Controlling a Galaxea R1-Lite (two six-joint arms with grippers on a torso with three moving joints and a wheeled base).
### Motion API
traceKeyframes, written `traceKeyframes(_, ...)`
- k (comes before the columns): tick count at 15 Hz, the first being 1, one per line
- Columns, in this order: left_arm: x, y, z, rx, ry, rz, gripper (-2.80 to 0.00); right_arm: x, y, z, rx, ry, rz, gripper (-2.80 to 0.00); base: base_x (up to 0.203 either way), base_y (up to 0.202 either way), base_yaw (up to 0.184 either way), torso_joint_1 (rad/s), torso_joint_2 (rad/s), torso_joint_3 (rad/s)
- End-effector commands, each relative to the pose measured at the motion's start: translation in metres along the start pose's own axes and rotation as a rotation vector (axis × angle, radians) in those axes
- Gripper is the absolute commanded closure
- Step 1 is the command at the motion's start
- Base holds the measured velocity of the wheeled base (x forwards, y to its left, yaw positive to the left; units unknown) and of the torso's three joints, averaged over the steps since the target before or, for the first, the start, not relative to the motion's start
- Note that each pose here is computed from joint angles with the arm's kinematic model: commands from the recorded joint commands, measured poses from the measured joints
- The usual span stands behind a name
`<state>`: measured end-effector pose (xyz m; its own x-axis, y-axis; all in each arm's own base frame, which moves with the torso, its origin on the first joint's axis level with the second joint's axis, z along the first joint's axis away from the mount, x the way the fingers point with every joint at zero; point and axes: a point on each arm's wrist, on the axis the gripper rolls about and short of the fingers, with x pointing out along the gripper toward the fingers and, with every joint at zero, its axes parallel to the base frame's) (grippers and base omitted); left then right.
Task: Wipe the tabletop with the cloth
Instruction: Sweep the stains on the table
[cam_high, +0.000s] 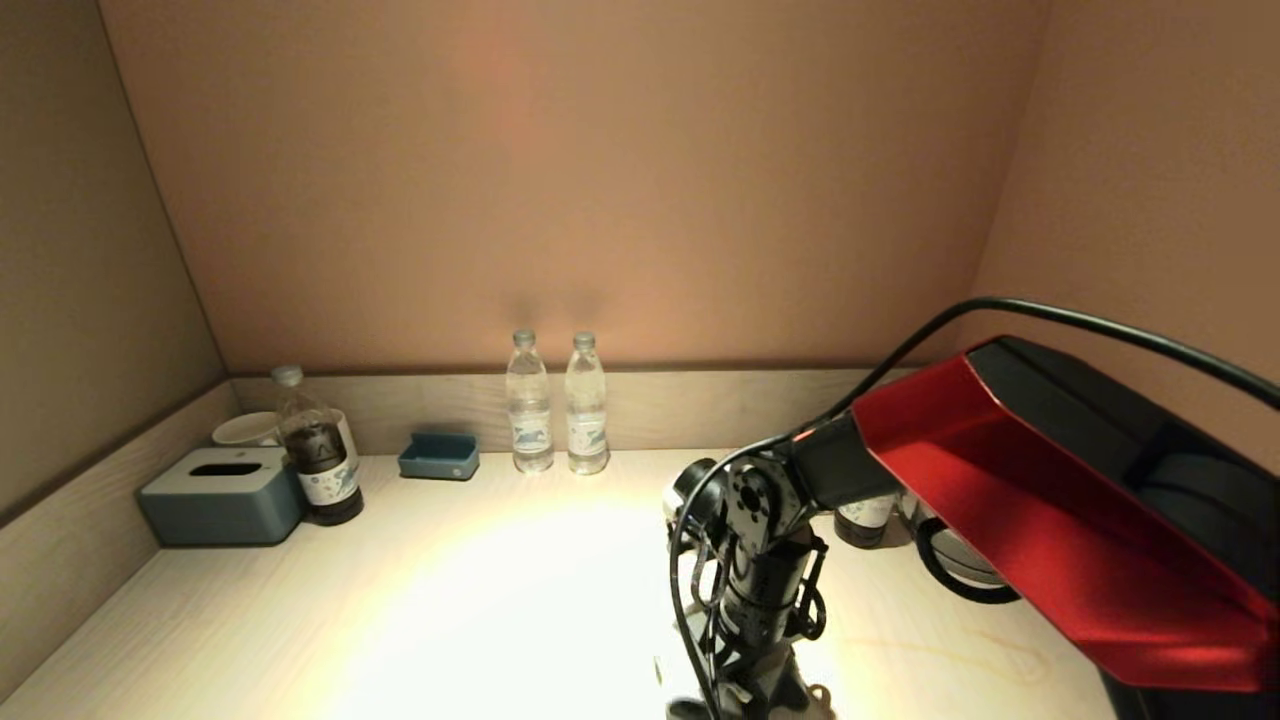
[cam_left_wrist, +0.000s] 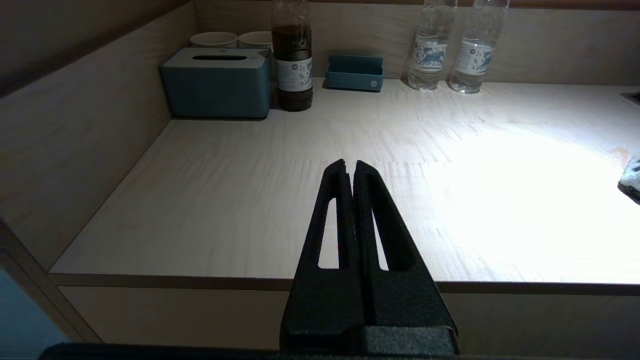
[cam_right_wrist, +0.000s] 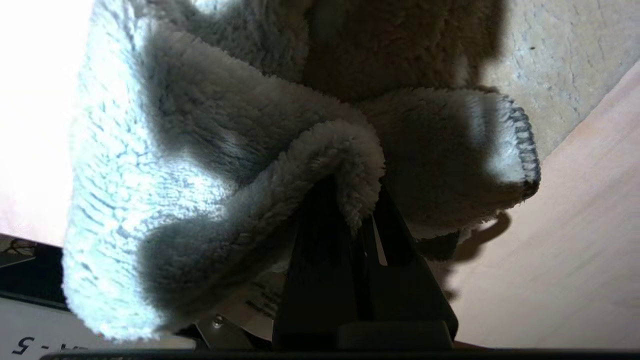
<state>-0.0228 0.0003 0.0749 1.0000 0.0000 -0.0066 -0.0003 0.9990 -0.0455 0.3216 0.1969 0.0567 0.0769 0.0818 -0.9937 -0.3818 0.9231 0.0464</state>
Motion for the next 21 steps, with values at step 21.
traceKeyframes(21, 0.0, 0.0, 0.0, 0.0, 0.0, 0.0, 0.0, -0.052, -0.278, -0.121, 0.449, -0.082, 0.026, 0.0, 0.0, 0.0, 0.0, 0.0, 0.0, 0.0)
